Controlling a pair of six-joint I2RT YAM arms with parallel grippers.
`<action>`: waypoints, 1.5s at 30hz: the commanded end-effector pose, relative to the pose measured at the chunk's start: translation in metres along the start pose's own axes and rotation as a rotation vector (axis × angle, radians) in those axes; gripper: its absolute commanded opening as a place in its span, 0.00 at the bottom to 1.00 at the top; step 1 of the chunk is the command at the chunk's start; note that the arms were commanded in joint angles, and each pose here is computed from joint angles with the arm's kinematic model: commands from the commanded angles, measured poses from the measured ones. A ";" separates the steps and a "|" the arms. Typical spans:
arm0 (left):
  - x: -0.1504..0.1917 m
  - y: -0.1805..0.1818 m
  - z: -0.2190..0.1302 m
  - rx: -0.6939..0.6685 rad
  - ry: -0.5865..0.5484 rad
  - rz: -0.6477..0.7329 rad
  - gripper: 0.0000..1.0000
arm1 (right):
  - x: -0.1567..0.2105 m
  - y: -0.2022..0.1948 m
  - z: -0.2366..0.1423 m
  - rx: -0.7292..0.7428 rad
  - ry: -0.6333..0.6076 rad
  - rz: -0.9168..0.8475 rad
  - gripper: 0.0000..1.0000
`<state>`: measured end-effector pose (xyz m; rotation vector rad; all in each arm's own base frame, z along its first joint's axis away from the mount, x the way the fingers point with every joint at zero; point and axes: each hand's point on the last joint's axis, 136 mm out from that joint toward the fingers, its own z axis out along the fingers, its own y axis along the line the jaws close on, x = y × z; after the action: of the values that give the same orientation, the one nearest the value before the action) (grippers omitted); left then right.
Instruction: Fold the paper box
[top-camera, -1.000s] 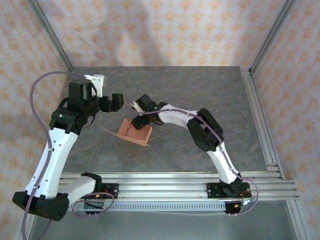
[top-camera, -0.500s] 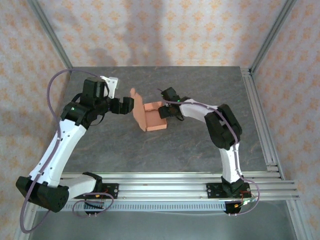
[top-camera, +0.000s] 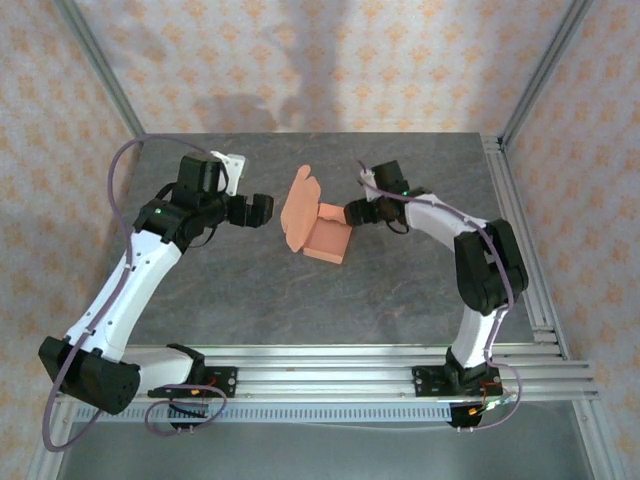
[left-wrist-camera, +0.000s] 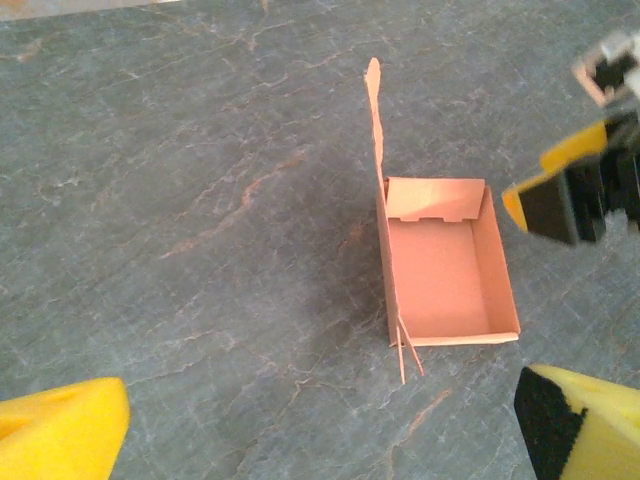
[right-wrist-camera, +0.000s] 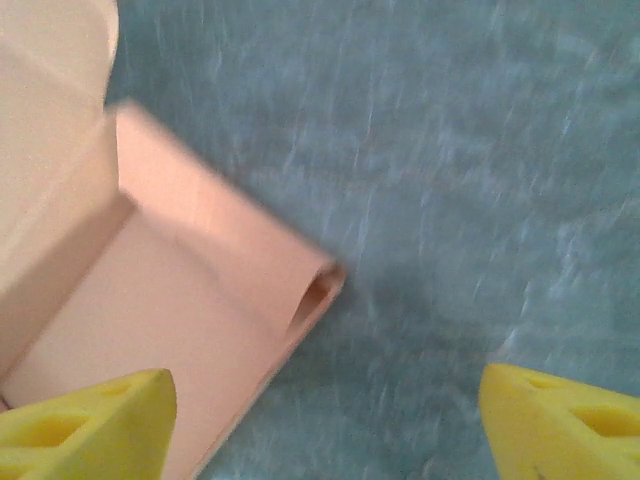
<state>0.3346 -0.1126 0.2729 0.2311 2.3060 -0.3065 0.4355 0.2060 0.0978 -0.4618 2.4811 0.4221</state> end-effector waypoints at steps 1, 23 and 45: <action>-0.001 -0.009 0.003 0.032 -0.024 0.022 1.00 | -0.013 0.014 0.016 -0.140 0.033 -0.074 0.75; 0.024 -0.010 0.003 0.047 0.036 0.045 0.98 | 0.002 0.041 0.051 -0.307 0.250 -0.157 0.24; 0.033 0.010 0.024 -0.052 0.024 -0.071 1.00 | 0.024 0.005 -0.017 0.031 0.024 0.020 0.35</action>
<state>0.3275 -0.1088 0.2318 0.1691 2.3754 -0.2869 0.3980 0.1958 0.0742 -0.4717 2.5903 0.3900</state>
